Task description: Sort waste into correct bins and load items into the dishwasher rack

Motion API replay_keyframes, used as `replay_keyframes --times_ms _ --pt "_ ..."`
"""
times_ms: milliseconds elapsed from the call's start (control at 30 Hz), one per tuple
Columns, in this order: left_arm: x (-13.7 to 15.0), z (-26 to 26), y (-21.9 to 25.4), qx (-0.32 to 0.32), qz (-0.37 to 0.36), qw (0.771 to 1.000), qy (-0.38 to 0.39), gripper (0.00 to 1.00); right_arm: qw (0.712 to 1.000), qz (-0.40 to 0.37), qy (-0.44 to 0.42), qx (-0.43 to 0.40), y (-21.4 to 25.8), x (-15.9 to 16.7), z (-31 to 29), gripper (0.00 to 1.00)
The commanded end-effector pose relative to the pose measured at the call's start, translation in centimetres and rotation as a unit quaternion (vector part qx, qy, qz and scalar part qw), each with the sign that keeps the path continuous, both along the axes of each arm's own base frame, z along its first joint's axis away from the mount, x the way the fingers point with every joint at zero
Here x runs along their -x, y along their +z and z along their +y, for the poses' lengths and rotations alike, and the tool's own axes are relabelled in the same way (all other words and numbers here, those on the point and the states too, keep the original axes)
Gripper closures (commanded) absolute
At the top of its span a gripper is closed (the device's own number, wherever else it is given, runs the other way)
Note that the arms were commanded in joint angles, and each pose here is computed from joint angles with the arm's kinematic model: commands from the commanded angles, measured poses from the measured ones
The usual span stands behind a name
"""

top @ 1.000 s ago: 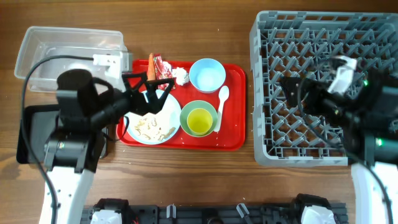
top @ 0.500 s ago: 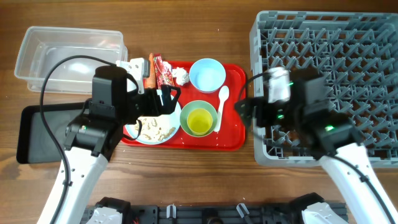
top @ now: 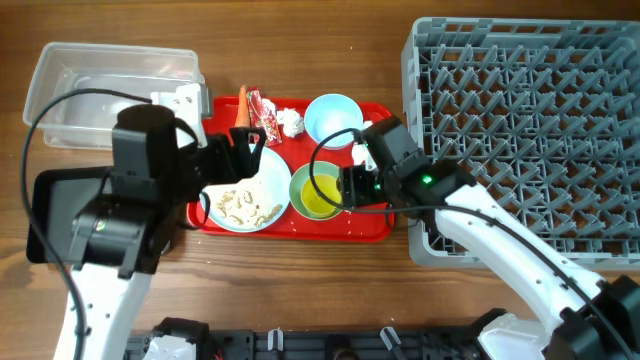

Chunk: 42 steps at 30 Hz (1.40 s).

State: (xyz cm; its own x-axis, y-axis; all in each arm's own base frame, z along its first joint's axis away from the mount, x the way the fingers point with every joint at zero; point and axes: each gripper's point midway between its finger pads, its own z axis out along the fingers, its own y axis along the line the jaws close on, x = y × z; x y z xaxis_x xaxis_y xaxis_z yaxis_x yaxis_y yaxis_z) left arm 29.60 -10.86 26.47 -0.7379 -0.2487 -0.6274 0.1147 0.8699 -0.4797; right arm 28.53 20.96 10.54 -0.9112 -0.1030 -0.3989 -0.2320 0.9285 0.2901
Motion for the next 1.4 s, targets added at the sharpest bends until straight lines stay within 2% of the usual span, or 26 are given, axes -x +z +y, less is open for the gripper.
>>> replay_keyframes --times_ms 0,67,233,333,467,600,633,667,733,767,867,933,1000,1067,1200,1300,1367 --pt "0.9 -0.7 -2.6 -0.016 0.059 0.998 -0.013 0.24 0.997 -0.047 -0.060 -0.007 3.0 -2.4 -2.4 0.27" --pt "1.1 -1.5 -3.9 -0.022 0.085 0.996 -0.026 0.32 0.994 -0.068 -0.078 -0.021 4.9 -3.0 -3.6 0.27" --pt "1.1 -5.8 -8.8 -0.054 0.154 0.983 -0.090 0.35 0.982 -0.142 -0.105 -0.062 10.8 -2.8 -6.4 0.27" --pt "0.8 -6.9 -13.9 -0.112 0.211 0.966 -0.096 0.36 0.977 -0.164 -0.119 -0.063 12.8 -1.4 -7.9 0.27" --pt "0.4 -8.0 -17.6 -0.127 0.247 0.955 -0.106 0.40 0.981 -0.145 -0.121 -0.053 12.3 -0.1 -8.5 0.25" --pt "-0.2 -9.2 -19.7 -0.133 0.253 0.951 -0.117 0.47 0.985 -0.113 -0.123 -0.038 10.7 0.3 -8.7 0.22" --pt "-0.1 -9.4 -20.1 -0.135 0.256 0.950 -0.120 0.56 0.986 -0.109 -0.123 -0.036 10.5 0.3 -8.6 0.22" --pt "0.1 -9.6 -20.4 -0.138 0.259 0.948 -0.123 0.70 0.986 -0.106 -0.123 -0.034 10.2 0.2 -8.6 0.22" --pt "0.3 -10.0 -20.4 -0.139 0.259 0.947 -0.129 0.90 0.988 -0.096 -0.119 -0.036 9.8 0.2 -8.3 0.22" --pt "0.2 -10.1 -20.1 -0.138 0.255 0.948 -0.129 0.96 0.988 -0.093 -0.118 -0.037 9.7 0.2 -8.2 0.22" --pt "-0.3 -9.9 -18.3 -0.129 0.244 0.954 -0.121 0.96 0.989 -0.087 -0.117 -0.035 9.3 0.1 -8.1 0.21" --pt "-0.7 -9.4 -16.2 -0.123 0.235 0.958 -0.113 0.96 0.989 -0.087 -0.118 -0.035 9.3 0.1 -8.1 0.00" --pt "-0.9 -8.7 -14.4 -0.115 0.228 0.961 -0.104 0.96 0.988 -0.086 -0.124 -0.038 9.4 0.0 -8.2 0.00" --pt "-1.1 -8.1 -12.6 -0.095 0.221 0.965 -0.103 0.96 0.987 -0.085 -0.129 -0.043 9.4 0.0 -8.1 0.00" --pt "-1.6 -8.3 -7.2 0.061 0.189 0.968 -0.151 0.96 0.988 -0.095 -0.093 -0.073 10.2 -0.2 -6.6 0.01" --pt "-1.5 -8.5 -2.7 0.197 0.159 0.942 -0.220 0.96 0.981 -0.128 0.036 -0.143 12.6 0.5 -2.7 0.07" --pt "-1.0 -8.4 0.2 0.278 0.139 0.911 -0.270 0.96 0.954 -0.156 0.136 -0.216 15.3 1.7 0.3 0.14"
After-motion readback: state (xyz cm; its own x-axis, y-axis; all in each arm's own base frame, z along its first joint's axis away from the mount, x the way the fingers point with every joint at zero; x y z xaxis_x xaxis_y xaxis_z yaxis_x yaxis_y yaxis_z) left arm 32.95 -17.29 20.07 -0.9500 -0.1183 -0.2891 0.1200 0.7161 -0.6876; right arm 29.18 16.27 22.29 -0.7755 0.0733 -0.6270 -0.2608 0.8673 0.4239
